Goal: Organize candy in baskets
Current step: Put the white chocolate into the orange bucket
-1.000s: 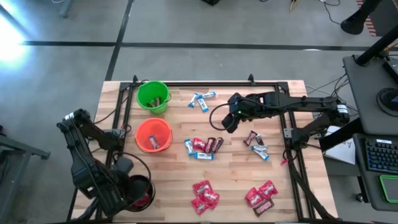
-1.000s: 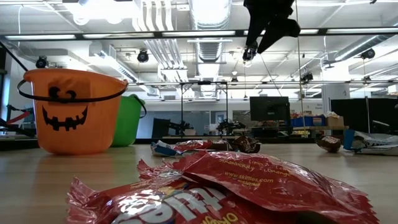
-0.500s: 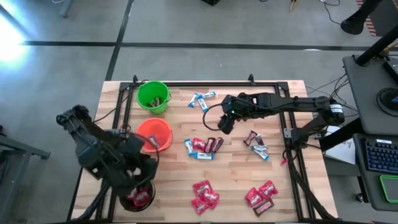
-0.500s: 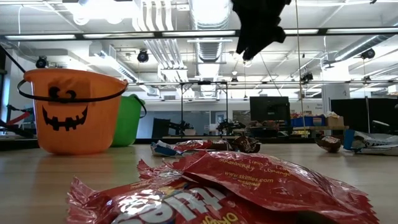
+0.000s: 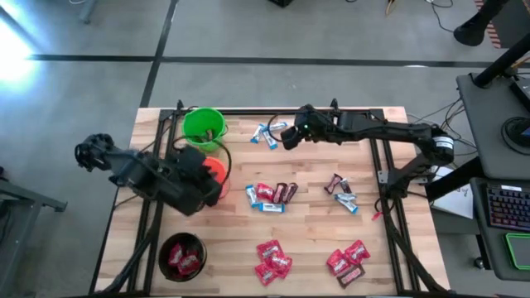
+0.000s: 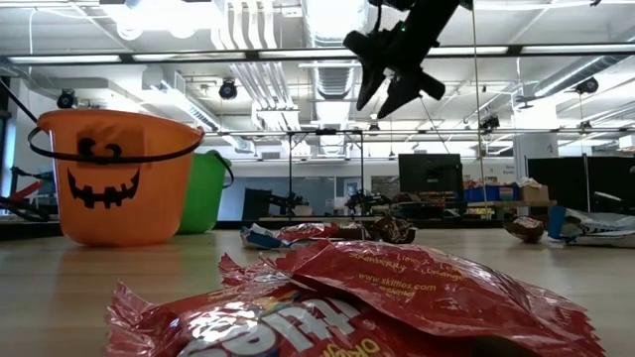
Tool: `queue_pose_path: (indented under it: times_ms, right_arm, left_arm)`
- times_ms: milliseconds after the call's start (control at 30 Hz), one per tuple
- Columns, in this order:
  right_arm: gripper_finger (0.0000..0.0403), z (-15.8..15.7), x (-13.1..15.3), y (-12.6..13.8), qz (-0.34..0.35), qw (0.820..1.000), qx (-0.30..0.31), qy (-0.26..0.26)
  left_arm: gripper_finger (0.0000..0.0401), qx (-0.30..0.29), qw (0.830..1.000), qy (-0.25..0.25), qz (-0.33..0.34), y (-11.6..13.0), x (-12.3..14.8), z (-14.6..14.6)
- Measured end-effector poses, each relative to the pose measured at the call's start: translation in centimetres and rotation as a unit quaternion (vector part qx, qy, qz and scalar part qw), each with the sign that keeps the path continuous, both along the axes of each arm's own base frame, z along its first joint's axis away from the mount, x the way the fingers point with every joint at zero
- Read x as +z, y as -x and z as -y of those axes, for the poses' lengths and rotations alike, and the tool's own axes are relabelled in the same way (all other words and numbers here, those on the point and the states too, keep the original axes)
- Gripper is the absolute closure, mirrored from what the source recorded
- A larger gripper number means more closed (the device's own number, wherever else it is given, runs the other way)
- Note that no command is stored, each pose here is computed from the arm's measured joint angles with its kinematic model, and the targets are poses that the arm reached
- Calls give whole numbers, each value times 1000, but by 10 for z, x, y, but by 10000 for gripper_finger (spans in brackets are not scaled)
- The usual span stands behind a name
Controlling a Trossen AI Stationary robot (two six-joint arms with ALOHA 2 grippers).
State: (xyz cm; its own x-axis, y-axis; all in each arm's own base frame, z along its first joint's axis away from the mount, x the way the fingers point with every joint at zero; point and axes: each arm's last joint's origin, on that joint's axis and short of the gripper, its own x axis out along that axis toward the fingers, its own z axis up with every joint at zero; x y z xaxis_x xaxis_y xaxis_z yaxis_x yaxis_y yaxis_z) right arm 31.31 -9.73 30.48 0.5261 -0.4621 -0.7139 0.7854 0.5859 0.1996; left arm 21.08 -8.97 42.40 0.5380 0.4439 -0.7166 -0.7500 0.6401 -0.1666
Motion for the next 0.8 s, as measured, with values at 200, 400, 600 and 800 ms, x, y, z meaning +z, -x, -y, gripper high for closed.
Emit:
queue_pose_path:
  times_ms: [200,400,600,800]
  right_arm:
    - [195,0,-6,2,-91,983,136,77]
    - [195,9,-6,5,-133,953,242,122]
    - [195,35,-16,7,-119,969,208,54]
    - [195,58,-25,-4,-136,968,209,17]
  left_arm:
    - [299,-27,999,-38,-2,22,19,-31]
    - [299,-19,997,-73,21,57,37,-62]
    - [299,-21,995,-93,31,84,47,-78]
    - [299,-18,993,-110,35,101,52,-87]
